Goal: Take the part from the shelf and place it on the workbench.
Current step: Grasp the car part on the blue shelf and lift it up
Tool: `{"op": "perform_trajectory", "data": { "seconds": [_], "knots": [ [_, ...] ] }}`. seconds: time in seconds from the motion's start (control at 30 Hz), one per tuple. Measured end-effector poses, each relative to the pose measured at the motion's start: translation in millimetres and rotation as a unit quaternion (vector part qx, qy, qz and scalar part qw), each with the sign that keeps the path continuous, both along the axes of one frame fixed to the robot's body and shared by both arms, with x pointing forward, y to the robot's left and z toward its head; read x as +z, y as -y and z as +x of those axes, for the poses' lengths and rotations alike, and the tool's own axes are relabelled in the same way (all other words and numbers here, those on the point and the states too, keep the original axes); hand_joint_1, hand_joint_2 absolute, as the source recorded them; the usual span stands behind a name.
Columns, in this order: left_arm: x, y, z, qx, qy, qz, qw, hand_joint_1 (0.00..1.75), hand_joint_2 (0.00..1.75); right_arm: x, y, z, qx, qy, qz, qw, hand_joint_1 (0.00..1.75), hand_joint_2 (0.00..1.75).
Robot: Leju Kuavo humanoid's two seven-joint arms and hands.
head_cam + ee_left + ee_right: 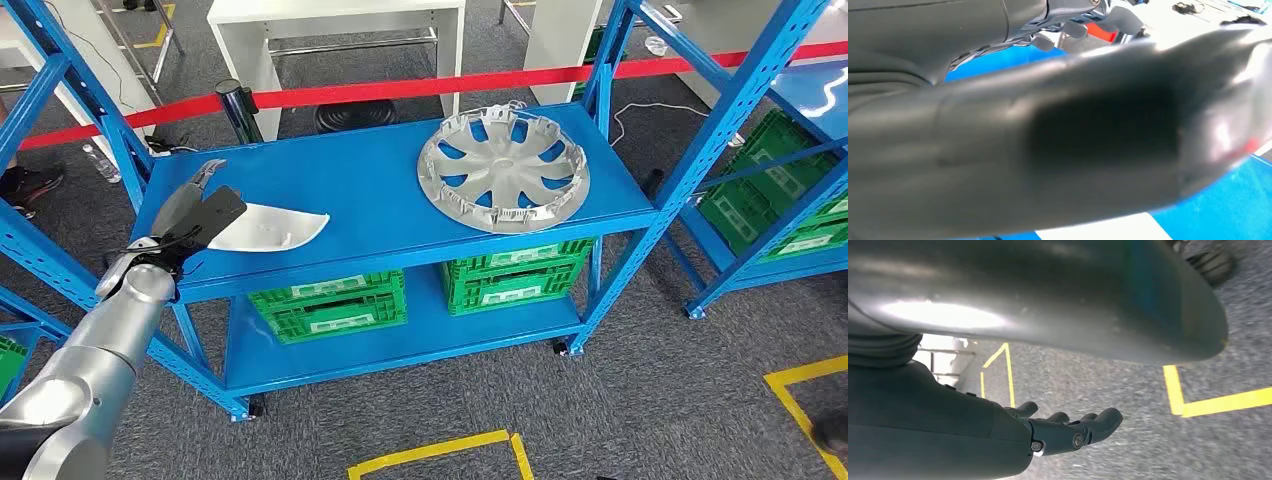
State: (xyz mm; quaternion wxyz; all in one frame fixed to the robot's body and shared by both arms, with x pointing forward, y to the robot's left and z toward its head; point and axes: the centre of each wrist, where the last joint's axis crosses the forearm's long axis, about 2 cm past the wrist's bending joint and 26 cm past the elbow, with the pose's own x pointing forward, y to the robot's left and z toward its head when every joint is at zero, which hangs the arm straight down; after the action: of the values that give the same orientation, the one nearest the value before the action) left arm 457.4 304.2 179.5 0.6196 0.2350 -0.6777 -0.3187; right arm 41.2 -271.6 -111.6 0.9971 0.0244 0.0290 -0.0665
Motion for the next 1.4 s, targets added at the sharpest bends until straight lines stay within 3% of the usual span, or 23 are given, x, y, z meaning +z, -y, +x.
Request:
{"op": "perform_trajectory", "data": {
  "seconds": [0.03, 0.07, 0.1, 0.43, 0.6, 0.97, 1.4],
  "knots": [
    [-0.6, 0, -0.3, 0.0, -0.001, 0.001, 1.0, 0.0, 1.16, 0, 0, 0, 0.0, 0.0, 0.0, 1.0, 0.0, 0.0],
    [-1.0, 0, -0.5, 0.0, -0.002, 0.003, 1.0, 0.0, 1.31, 0, 0, 0, 0.0, -0.001, 0.0, 1.0, 0.0, 0.0],
    [-1.4, 1, -0.8, -0.001, -0.004, 0.005, 1.0, 0.0, 1.75, 0, 0, 0, 0.001, -0.001, 0.0, 1.0, 0.0, 0.0],
    [-4.1, -1, -1.7, -0.022, -0.033, 0.02, 0.999, 0.0, 1.75, 0, 0, 0, 0.007, -0.002, 0.003, 1.0, 0.0, 0.0],
    [-0.9, 0, 0.0, -0.009, -0.033, 0.07, 0.997, 0.0, 1.75, 0, 0, 2, 0.011, 0.001, 0.004, 1.0, 0.0, 0.0],
    [-23.4, 21, -11.2, -0.025, -0.065, 0.16, 0.985, 0.0, 1.75, 0, 2, 4, 0.021, -0.002, 0.003, 1.0, 0.0, 0.0],
    [-35.4, 34, -17.5, -0.063, -0.089, 0.225, 0.968, 0.0, 1.75, 0, 3, 5, 0.022, -0.001, 0.001, 1.0, 0.0, 0.0]
  ]
}}
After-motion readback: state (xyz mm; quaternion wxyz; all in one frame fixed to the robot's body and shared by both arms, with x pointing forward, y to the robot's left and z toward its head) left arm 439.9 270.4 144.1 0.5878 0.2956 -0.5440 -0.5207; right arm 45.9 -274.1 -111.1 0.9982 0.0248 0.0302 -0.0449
